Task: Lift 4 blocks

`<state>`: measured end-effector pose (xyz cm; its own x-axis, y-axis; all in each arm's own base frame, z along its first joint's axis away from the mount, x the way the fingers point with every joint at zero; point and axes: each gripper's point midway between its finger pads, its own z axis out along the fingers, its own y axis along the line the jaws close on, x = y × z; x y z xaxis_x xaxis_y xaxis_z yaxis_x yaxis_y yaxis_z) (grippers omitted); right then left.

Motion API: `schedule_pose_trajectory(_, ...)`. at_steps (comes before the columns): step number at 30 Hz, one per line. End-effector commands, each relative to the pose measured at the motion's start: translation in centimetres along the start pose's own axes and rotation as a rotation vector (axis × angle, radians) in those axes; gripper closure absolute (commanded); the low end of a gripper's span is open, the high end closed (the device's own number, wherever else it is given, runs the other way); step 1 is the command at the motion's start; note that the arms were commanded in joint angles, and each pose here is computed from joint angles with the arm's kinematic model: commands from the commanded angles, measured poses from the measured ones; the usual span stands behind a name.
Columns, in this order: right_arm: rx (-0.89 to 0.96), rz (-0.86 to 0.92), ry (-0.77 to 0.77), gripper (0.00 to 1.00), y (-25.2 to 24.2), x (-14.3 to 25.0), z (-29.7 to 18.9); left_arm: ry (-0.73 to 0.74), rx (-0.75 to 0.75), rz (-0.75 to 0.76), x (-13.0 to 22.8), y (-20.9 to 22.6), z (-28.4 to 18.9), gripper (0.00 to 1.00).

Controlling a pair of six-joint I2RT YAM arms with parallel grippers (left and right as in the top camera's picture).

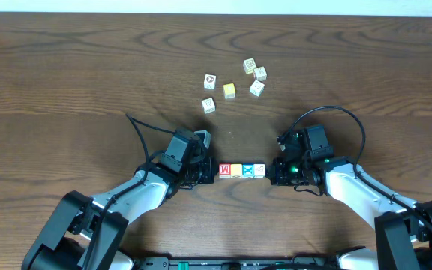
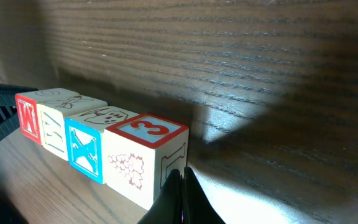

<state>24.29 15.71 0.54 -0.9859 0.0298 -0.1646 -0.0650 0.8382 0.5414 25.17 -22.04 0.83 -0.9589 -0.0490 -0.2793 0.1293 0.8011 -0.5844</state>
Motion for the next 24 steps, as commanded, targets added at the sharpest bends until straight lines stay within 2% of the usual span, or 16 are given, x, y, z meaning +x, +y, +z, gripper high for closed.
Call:
schedule_pose_trajectory(1, -0.077, -0.007, 0.028, 0.99, 1.5, 0.4, 0.1, 0.029, 0.024, 0.003, 0.7, -0.7, 0.4, 0.93)
schedule_pose_trajectory(6, -0.069, -0.041, 0.022, 0.99, 1.4, 0.3, 0.1, 0.028, 0.023, 0.004, 0.7, -0.7, 0.4, 0.93)
schedule_pose_trajectory(16, 0.113, -0.034, -0.029, 0.99, -1.7, -0.5, 0.0, 0.024, 0.017, 0.004, 0.6, -0.5, 0.4, 0.93)
schedule_pose_trajectory(24, 0.118, -0.052, -0.043, 0.99, -1.8, -0.9, 0.0, 0.014, 0.002, 0.003, 0.5, -0.3, 0.4, 0.93)
